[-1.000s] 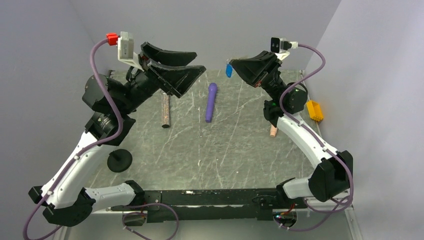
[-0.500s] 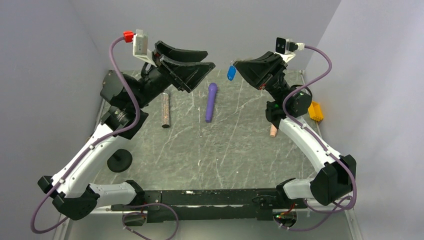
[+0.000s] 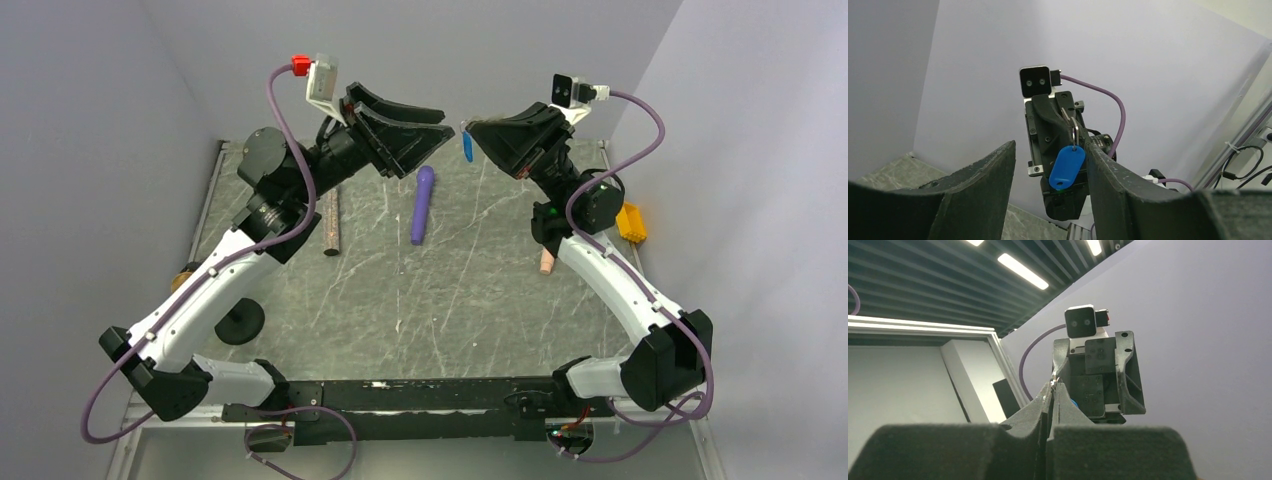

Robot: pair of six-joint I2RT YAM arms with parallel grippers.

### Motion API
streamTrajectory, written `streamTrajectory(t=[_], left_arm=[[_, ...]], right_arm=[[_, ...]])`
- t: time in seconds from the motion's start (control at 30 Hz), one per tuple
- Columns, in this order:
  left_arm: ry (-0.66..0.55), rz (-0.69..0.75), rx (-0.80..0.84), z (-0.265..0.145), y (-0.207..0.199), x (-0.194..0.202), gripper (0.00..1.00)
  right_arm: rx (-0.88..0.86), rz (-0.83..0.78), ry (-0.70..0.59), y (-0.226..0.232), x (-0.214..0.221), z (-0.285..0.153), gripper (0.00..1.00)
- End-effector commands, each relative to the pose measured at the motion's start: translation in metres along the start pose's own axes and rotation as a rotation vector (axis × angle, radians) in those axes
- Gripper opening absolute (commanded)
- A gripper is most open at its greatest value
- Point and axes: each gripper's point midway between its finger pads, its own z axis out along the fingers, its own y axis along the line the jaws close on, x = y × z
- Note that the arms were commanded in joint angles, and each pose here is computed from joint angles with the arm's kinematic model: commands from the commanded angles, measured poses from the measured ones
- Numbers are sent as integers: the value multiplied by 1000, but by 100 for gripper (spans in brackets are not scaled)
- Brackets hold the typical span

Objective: Remove the keys from the keyring

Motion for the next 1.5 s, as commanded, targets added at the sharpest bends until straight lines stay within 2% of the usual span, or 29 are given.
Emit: streamTrajectory(t=[0.0, 0.2, 0.63, 1.03, 1.13, 1.37, 1.47], left_arm=[[-46, 11, 103, 5, -31, -20, 58], [-30, 16, 119, 13, -35, -15, 54], [8, 16, 110, 15, -37, -9, 35], [37, 2, 80, 14, -36, -4, 28], [33, 9, 74, 13, -36, -5, 23], [41, 21, 77, 16, -39, -3, 0], [50, 19, 79, 17, -40, -1, 0]], right_arm=[[-41, -69, 11, 21, -2, 8, 0], [-11, -83, 22, 17, 0, 8, 0], [-13, -89, 11, 18, 0, 7, 0], [-21, -96, 17, 22, 1, 7, 0], [-19, -91, 17, 21, 2, 5, 0], [-17, -86, 30, 21, 4, 5, 0], [-14, -88, 36, 22, 6, 4, 0]])
